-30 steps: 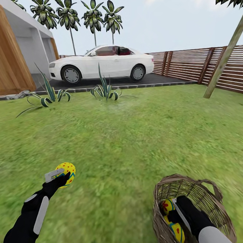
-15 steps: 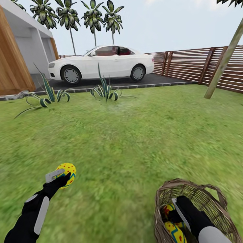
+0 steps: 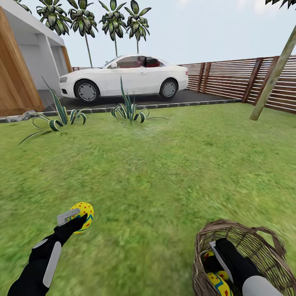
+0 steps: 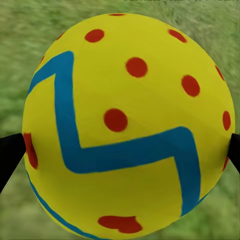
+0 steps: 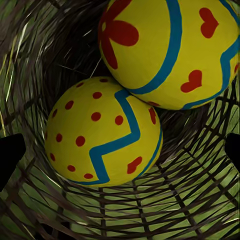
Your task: Take the three Easter eggs out of the wicker basket on the lawn in the garden, then place them on the lawn next to a single tree (choose any tree) so that all three eggs are next to the same tree and none are left in the basket.
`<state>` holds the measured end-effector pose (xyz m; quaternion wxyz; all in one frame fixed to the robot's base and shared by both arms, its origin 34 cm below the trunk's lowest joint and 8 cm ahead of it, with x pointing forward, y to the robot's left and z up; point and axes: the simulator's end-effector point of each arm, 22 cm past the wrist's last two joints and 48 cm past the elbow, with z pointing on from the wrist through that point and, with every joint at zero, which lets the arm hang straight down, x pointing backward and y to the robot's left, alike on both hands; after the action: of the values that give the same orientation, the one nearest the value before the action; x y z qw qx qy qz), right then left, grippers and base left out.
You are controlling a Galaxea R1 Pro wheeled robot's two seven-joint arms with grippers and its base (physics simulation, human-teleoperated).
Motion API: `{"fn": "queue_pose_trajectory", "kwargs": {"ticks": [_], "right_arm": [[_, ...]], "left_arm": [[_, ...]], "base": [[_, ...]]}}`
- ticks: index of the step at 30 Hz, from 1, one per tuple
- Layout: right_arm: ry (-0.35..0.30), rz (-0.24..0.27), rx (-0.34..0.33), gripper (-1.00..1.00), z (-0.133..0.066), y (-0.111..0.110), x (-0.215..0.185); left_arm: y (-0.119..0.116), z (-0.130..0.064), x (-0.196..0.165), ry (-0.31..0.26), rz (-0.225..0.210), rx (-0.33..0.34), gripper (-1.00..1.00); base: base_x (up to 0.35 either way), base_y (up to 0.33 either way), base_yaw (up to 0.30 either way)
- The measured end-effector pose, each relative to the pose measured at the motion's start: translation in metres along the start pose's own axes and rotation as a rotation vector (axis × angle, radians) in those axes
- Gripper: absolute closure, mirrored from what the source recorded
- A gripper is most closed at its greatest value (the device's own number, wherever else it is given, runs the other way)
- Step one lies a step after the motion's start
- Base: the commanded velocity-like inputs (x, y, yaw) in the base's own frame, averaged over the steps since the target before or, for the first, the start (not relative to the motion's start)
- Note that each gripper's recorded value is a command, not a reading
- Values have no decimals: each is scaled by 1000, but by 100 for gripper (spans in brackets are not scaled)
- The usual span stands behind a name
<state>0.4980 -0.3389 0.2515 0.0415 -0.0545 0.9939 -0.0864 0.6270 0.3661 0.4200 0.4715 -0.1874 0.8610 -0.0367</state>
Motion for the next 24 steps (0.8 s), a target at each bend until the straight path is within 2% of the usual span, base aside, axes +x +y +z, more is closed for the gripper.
{"fn": "queue_pose_trajectory", "kwargs": {"ticks": [5, 15, 24], "right_arm": [[0, 12, 16, -100, 0, -16, 1], [39, 8, 18, -100, 16, -17, 13], [75, 2, 14, -100, 31, -14, 24]], "left_arm": [[-1, 0, 1, 1, -1, 2, 100], [5, 10, 25, 47, 3, -14, 100], [-3, 18, 55, 98, -11, -11, 100]], "base": [[0, 0, 0], [0, 0, 0], [0, 0, 0]]}}
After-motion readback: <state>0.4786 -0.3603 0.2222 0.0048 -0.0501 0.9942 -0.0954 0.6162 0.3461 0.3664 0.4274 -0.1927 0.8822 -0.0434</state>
